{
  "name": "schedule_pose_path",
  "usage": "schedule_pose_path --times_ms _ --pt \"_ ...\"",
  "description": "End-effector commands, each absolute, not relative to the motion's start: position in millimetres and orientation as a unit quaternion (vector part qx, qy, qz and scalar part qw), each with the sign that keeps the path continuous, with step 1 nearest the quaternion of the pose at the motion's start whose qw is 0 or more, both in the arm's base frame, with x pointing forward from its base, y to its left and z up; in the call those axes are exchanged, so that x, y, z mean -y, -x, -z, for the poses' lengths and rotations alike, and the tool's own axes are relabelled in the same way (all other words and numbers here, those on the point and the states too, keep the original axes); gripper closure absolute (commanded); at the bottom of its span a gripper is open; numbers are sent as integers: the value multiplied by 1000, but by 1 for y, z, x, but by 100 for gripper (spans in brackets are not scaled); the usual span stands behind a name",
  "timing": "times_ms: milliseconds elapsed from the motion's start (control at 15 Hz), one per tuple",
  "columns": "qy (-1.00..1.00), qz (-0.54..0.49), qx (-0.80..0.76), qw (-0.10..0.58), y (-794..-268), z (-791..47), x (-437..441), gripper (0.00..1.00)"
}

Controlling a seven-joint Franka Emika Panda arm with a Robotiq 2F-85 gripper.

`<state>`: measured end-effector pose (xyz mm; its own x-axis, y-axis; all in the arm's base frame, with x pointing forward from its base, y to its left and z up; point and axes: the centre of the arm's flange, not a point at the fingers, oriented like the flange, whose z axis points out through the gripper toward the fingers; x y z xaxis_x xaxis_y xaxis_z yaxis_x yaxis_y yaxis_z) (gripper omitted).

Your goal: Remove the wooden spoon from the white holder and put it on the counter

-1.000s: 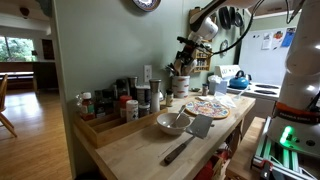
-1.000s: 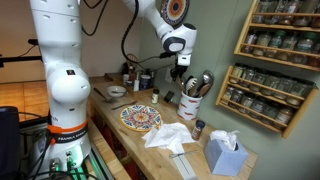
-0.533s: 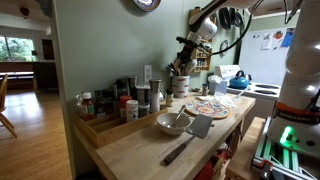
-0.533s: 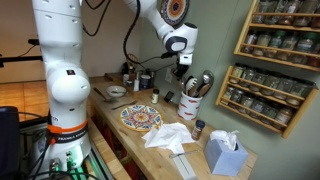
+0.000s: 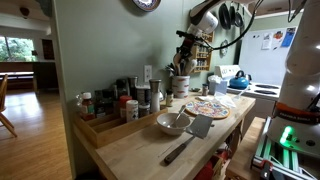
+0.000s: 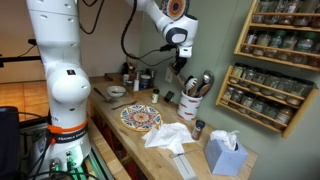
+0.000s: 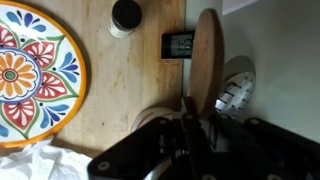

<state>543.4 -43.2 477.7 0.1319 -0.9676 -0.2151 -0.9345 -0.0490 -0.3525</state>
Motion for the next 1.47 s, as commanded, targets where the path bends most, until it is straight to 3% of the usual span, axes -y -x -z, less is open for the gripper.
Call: schedule_pose_path --times_ms 0,733,1400 --pt "739 27 -639 212 -525 -510 27 97" --pt "773 33 -608 180 -490 -560 -21 97" --pt "781 3 -622 53 -461 -555 -73 97"
